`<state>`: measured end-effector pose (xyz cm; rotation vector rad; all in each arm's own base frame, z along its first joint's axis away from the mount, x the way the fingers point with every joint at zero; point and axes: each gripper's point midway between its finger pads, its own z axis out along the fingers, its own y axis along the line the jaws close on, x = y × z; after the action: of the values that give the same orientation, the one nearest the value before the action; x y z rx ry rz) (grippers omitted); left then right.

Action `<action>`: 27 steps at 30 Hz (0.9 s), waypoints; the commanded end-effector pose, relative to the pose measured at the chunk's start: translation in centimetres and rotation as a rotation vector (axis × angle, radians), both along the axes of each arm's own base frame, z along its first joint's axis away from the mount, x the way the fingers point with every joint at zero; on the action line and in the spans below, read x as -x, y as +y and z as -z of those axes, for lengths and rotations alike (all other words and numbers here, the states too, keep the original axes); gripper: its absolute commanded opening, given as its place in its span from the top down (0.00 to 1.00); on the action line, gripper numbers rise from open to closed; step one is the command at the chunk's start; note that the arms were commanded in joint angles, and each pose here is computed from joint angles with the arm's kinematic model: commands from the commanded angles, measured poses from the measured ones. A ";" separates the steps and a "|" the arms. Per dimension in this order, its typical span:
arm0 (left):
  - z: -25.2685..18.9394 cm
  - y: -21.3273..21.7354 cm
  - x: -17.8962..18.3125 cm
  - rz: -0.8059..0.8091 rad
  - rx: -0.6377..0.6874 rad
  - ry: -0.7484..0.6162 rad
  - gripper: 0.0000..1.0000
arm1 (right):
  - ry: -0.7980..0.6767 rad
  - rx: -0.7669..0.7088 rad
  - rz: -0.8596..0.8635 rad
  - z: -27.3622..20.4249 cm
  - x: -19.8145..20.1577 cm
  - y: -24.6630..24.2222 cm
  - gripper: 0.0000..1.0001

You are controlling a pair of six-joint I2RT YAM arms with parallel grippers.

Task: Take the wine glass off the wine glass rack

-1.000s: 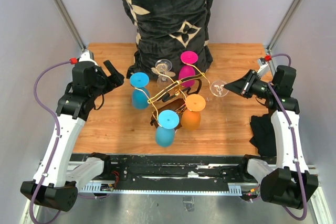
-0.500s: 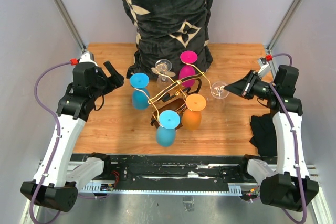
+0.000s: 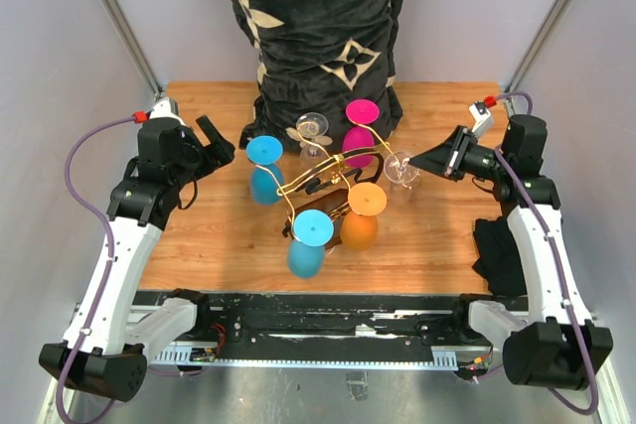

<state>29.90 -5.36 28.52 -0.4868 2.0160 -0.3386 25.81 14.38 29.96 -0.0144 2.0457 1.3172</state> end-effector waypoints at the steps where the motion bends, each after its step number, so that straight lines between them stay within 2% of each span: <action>1: -0.7 0.2 -0.1 -0.008 0.003 -0.044 0.12 | -0.072 -0.037 0.015 -2.0 -2.5 0.4 0.99; 9: -0.9 0.9 -0.9 -0.049 -0.018 -0.062 0.12 | -0.149 0.038 0.146 -3.5 -7.5 -2.6 0.99; 13: -4.7 3.3 -1.8 -0.170 -0.076 -0.144 0.12 | -0.272 0.169 0.219 -5.7 -9.0 -4.3 0.99; 16: -9.2 3.6 -2.8 -0.179 -0.096 -0.204 0.12 | -0.415 0.280 0.263 -8.3 -9.1 -5.5 0.99; 19: -14.1 1.7 -4.3 -0.081 -0.072 -0.254 0.12 | -0.637 0.370 0.259 -12.4 -8.1 -5.1 0.99; 24: -17.2 -4.0 -8.7 0.200 -0.019 -0.230 0.12 | -1.051 0.534 0.098 -17.5 -3.4 0.2 0.99; 27: -18.2 -8.0 -9.7 0.387 0.070 -0.283 0.12 | -1.216 0.582 -0.035 -18.4 -0.6 3.7 0.99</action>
<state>38.74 -7.71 48.72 -0.3160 1.6990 -0.4394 29.68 15.68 44.36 -0.5820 1.5153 0.6366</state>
